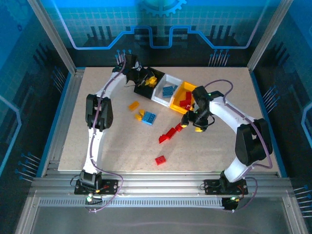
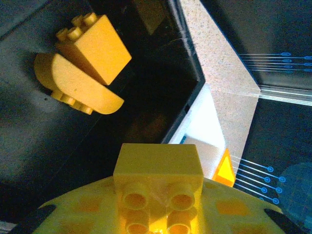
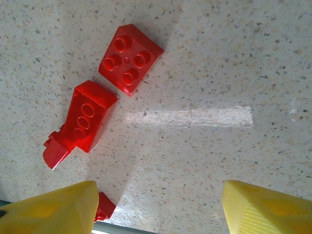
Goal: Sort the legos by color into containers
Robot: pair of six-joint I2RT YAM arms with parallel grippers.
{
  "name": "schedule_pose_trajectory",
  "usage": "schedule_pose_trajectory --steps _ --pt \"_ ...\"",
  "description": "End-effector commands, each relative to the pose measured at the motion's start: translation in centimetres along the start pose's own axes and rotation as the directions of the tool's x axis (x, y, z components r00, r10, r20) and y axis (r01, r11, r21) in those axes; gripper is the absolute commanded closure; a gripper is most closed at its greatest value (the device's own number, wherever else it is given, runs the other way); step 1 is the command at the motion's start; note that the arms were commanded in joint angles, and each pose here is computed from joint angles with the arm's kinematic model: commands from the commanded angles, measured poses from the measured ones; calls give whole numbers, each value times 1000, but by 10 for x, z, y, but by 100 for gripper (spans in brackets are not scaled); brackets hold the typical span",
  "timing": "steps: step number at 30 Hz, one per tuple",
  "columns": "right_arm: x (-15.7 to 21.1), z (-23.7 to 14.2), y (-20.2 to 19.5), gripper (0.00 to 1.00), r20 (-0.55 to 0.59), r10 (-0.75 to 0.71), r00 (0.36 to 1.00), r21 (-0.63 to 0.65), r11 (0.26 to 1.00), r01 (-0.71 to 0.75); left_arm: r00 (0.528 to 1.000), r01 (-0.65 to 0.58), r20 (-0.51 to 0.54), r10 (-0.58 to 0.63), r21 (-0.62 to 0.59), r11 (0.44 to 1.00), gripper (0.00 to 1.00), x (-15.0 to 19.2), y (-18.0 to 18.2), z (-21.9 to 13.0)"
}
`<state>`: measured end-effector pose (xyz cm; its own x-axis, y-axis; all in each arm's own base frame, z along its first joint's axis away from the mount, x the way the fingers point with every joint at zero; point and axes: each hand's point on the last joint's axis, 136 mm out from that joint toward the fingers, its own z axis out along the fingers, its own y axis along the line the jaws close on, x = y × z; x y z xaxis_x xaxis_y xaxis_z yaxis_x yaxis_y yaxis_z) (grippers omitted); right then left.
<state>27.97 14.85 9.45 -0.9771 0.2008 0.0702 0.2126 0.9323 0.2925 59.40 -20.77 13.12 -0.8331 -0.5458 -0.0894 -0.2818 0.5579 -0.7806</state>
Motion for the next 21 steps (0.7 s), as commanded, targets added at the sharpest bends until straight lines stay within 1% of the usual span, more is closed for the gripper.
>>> schedule_pose_trajectory --steps 1,6,21 --pt "6 -2 -8 31 -17 -2 1000 13 1000 2 1000 1 6 -1 39 999 62 -6 -14 -8" --pt "4 -1 -8 31 -25 -8 1000 10 1000 8 1000 -1 9 1 26 1000 53 -6 -12 -10" --pt "7 -2 -7 31 -21 -5 1000 -4 1000 5 1000 -21 7 21 15 1000 44 2 -14 -22"
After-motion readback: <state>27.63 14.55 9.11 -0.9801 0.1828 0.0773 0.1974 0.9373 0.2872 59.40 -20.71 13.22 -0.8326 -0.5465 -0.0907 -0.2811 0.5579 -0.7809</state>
